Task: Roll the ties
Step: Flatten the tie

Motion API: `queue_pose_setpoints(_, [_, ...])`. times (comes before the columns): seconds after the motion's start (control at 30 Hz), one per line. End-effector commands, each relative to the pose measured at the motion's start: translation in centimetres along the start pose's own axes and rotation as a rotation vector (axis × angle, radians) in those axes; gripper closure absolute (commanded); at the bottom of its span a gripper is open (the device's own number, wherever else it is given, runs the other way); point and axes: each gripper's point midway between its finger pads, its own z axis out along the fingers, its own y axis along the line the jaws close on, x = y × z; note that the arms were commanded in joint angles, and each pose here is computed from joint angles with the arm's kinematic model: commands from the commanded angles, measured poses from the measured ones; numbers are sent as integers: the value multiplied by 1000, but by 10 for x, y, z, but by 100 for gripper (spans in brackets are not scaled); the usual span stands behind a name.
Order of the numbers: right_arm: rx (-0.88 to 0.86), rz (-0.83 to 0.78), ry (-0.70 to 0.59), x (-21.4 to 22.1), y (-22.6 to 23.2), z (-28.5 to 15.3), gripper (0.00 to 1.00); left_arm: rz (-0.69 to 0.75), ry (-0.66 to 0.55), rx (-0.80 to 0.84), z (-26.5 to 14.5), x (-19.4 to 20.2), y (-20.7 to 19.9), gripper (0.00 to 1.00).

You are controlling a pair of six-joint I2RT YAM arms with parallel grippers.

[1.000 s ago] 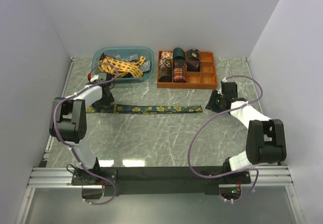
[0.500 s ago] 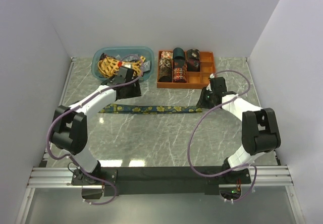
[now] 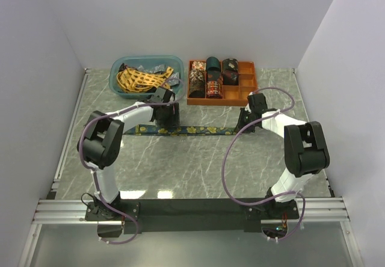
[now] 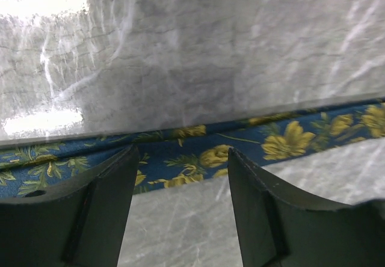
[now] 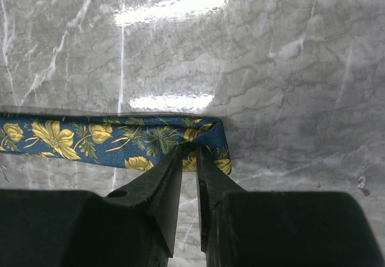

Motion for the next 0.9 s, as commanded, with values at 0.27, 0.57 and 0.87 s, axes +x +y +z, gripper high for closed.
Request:
queue_pose_setpoints(0.27, [-8,-40,-111,-29,8,-37,67,92,-137,15,-31,-37,-18,20])
queue_pose_setpoints(0.57, [37,-44,-89,-28,-12,-29,57,105,-142,86,-40,-48,-47,20])
queue_pose_setpoints(0.87, [-29,-79,-47,-26,-2,-19,61,110,-125,276,-36,-64,-129,45])
